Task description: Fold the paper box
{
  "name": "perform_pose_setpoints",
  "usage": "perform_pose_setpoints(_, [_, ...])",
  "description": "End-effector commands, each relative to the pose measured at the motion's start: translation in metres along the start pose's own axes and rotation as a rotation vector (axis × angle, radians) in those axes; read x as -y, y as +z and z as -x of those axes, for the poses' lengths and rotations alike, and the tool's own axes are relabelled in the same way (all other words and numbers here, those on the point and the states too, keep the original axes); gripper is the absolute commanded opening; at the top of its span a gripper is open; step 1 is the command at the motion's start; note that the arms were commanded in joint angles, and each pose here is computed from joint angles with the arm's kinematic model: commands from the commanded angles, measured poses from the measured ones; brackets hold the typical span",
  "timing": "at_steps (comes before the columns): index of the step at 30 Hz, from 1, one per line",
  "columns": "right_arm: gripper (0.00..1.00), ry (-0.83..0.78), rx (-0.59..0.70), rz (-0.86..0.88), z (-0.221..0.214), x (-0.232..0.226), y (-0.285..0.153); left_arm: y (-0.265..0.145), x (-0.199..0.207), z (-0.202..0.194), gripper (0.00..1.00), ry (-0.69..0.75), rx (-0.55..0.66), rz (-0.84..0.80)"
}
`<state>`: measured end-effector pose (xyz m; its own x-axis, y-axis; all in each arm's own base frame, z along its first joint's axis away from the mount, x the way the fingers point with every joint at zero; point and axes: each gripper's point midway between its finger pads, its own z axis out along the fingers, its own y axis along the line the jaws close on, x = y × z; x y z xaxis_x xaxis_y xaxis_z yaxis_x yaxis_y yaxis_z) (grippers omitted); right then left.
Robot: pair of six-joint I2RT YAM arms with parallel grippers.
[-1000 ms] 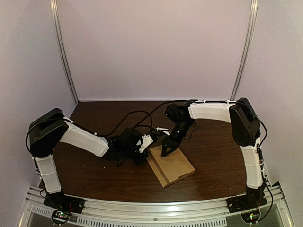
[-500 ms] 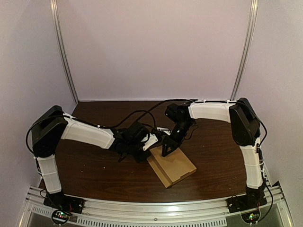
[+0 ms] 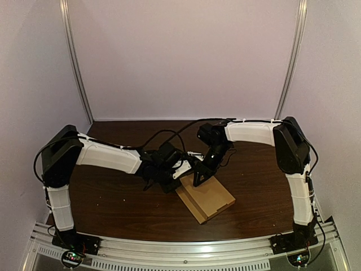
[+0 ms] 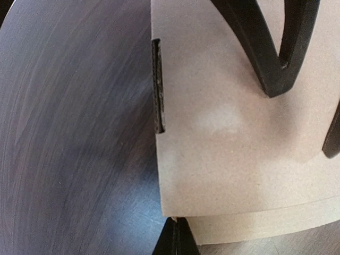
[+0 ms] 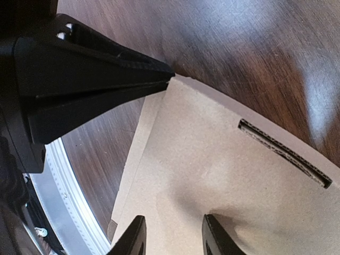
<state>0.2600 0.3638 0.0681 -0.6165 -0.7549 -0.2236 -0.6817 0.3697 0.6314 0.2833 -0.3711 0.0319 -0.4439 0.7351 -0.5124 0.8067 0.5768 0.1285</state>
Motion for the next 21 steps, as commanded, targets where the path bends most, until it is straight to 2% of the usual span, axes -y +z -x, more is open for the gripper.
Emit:
perform_pose_setpoints(1, [0.37,-0.063,-0.119,-0.086,-0.022,0.019,0.034,-0.003,-0.012,0.035,0.00,-0.036,0.098,0.050])
perform_pose_setpoints(7, [0.37,-0.086,-0.084,-0.100,-0.015,0.011,0.017,-0.003,-0.012,0.032,0.03,-0.043,0.097,0.052])
perform_pose_setpoints(21, [0.40,-0.092,0.001,-0.103,0.001,0.004,-0.016,-0.038,-0.017,0.040,0.17,-0.047,0.193,0.060])
